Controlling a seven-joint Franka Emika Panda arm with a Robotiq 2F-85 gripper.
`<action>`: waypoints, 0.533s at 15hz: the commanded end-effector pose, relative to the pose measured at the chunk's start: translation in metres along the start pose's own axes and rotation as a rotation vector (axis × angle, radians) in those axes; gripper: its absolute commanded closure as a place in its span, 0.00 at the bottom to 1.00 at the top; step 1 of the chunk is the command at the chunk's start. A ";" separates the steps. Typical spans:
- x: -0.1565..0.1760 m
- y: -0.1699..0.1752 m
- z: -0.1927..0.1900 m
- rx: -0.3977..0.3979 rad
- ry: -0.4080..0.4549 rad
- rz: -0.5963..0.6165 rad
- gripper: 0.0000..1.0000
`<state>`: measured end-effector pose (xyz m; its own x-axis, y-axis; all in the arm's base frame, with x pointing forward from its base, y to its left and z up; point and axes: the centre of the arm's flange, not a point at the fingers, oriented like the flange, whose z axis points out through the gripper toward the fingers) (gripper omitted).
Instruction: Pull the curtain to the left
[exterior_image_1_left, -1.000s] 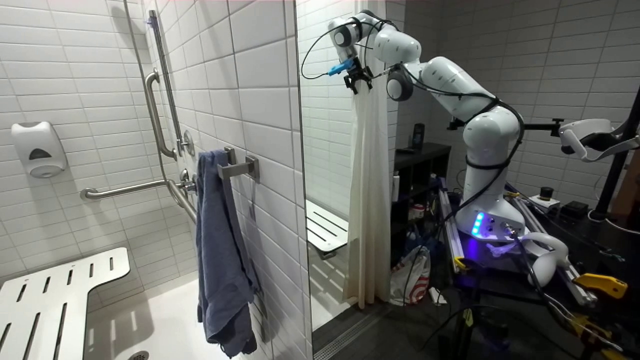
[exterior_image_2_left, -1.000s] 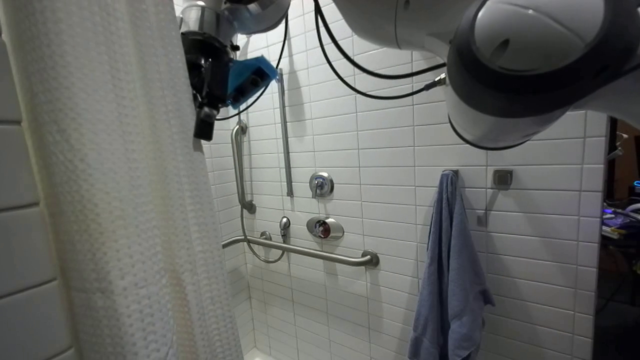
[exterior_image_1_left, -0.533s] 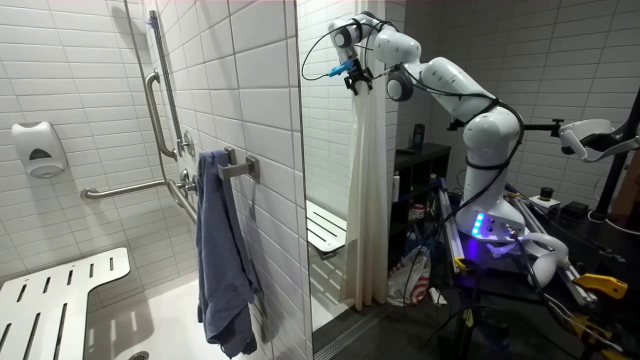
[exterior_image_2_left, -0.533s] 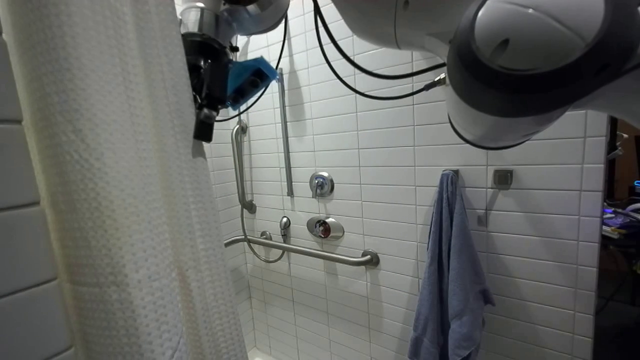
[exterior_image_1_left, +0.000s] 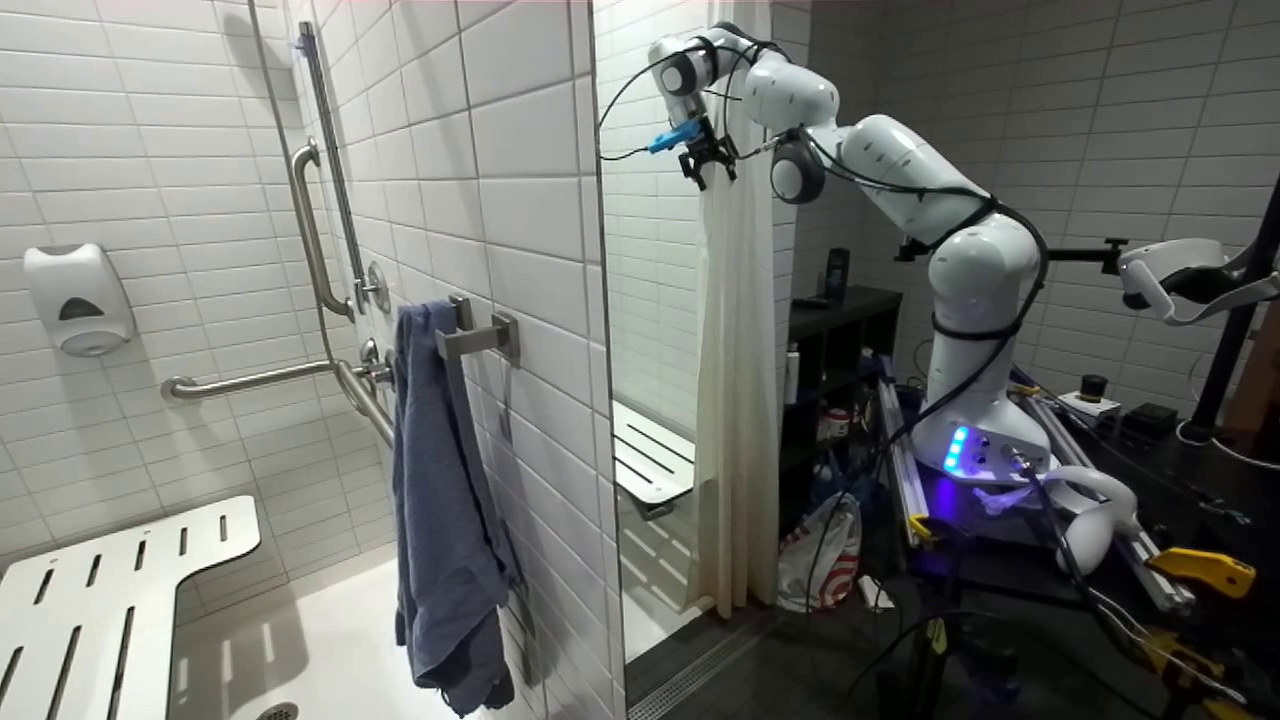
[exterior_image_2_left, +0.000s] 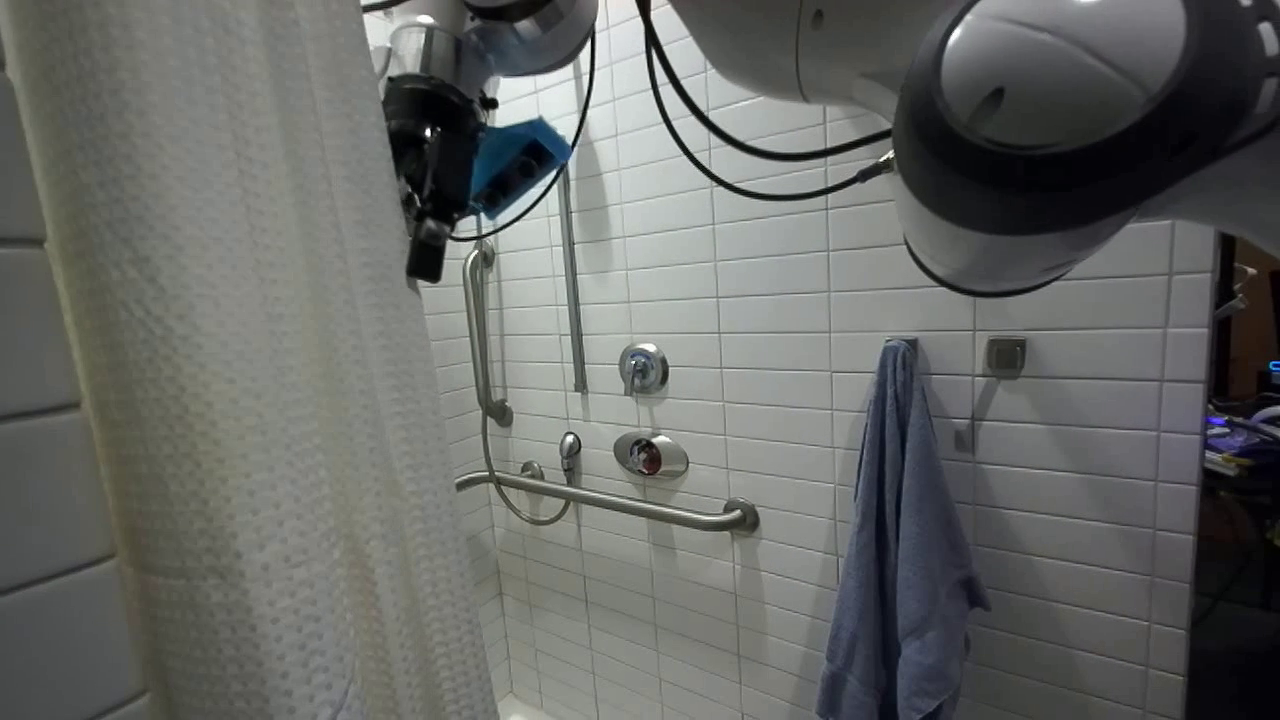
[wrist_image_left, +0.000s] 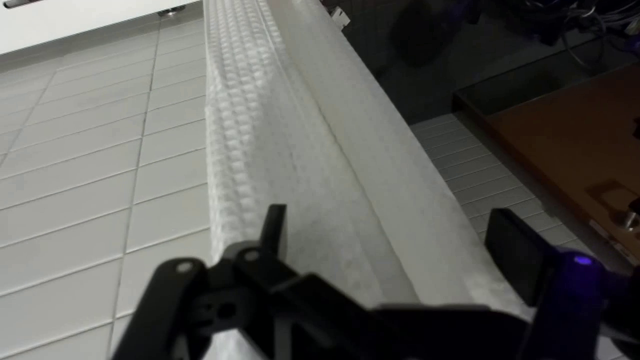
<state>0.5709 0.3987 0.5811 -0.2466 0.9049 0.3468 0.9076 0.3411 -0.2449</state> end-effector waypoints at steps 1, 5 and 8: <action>-0.025 -0.026 -0.011 -0.070 0.023 0.092 0.00; -0.042 -0.053 -0.027 -0.145 0.062 0.274 0.00; -0.052 -0.079 -0.037 -0.196 0.072 0.421 0.00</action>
<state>0.5883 0.3533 0.6293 0.0513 0.9400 0.3374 0.9744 0.0270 -0.2233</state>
